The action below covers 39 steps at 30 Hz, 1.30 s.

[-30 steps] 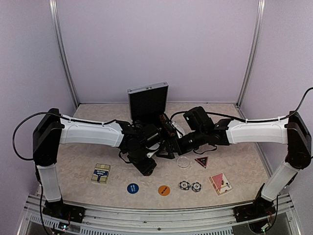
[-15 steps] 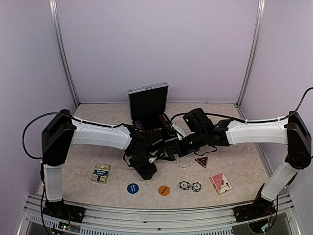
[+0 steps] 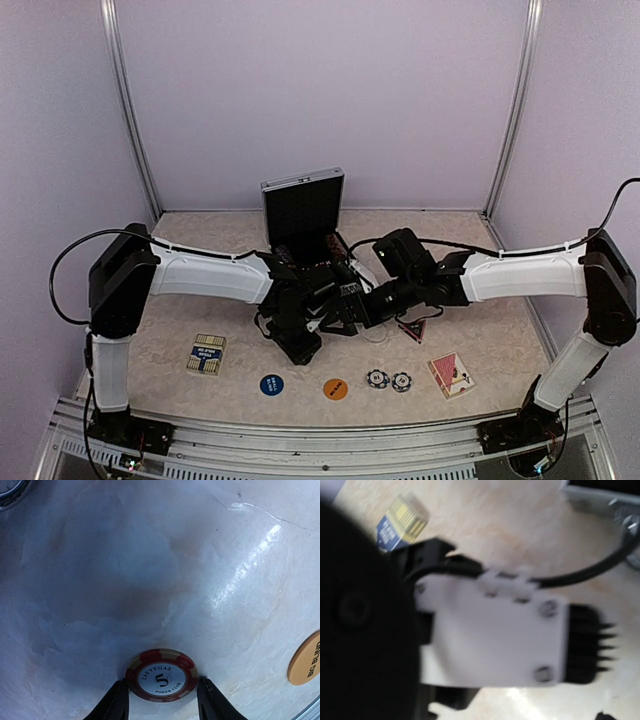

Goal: Pack up texas hold em set

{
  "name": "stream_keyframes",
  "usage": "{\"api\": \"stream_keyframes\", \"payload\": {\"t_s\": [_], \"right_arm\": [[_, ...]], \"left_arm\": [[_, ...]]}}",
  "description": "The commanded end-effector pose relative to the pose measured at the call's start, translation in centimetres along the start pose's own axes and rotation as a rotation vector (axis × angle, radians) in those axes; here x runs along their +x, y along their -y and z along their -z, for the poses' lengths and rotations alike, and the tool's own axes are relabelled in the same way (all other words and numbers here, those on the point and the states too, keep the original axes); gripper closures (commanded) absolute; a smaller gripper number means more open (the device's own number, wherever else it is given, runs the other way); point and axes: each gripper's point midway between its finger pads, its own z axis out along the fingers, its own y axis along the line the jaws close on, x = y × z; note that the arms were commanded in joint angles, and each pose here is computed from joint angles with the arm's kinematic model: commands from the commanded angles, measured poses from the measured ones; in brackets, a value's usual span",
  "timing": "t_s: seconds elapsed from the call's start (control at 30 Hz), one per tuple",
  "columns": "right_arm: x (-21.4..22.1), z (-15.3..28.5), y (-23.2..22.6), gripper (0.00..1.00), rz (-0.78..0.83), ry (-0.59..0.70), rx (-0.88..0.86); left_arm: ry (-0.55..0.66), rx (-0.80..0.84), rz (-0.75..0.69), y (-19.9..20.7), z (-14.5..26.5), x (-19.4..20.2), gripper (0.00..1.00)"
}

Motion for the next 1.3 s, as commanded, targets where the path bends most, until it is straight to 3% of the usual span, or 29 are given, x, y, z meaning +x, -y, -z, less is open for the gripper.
{"api": "stream_keyframes", "payload": {"t_s": [0.0,0.5,1.27], "right_arm": [[1.0,-1.3,-1.3,0.0,-0.007,-0.02,-0.082],[0.7,-1.4,-1.4,0.01,-0.02,-0.007,-0.094],[1.2,2.3,-0.9,0.0,-0.039,0.053,-0.088]], "left_arm": [[-0.005,-0.001,0.0,0.0,-2.0,-0.6,0.54],[0.067,-0.017,0.009,-0.3,-0.4,-1.9,0.64],[0.168,-0.035,0.014,0.1,3.6,-2.8,0.64]]}}
